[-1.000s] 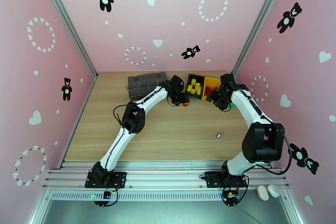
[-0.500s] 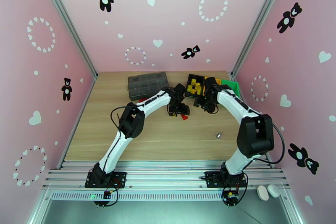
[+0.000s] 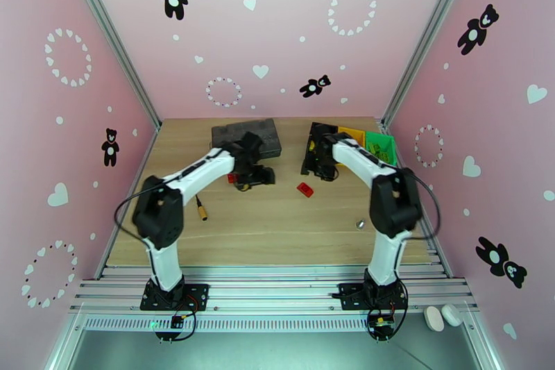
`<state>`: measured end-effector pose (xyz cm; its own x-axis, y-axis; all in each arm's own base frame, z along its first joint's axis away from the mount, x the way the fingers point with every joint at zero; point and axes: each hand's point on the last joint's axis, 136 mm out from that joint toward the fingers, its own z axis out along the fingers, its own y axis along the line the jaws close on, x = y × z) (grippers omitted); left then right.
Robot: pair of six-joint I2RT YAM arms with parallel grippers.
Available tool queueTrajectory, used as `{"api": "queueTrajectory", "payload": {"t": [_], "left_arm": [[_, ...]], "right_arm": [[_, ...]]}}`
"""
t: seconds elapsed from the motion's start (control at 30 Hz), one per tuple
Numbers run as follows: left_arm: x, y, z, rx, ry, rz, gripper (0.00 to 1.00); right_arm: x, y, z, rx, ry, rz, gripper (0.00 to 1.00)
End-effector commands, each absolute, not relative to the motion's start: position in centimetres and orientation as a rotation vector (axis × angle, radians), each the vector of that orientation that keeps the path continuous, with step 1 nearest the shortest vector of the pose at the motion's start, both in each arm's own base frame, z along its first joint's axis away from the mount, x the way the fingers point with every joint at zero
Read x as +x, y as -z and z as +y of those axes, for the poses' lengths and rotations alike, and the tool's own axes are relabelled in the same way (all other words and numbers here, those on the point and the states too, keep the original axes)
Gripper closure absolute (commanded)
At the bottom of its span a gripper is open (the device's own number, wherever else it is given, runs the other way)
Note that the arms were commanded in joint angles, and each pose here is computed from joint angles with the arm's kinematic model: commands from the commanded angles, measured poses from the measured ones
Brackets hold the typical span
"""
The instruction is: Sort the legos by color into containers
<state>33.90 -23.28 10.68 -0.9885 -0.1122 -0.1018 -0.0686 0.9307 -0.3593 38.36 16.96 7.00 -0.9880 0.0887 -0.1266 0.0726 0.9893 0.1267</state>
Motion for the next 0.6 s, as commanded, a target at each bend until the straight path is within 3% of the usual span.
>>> {"api": "queueTrajectory", "payload": {"t": [0.0, 0.23, 0.57], "left_arm": [[34.5, -10.7, -20.7, -0.269, 0.539, 2.910, 0.11], [34.8, -10.3, -18.5, -0.379, 0.559, 2.878, 0.08], [36.1, -9.9, -19.2, -0.398, 0.606, 2.883, 0.08]], "right_arm": [[35.4, -5.3, 16.5, -0.145, 0.050, 3.121, 0.31], [34.0, -3.0, 16.5, -0.229, 0.165, 3.165, 0.30], [36.5, -1.0, 16.1, -0.143, 0.209, 3.188, 0.32]]}}
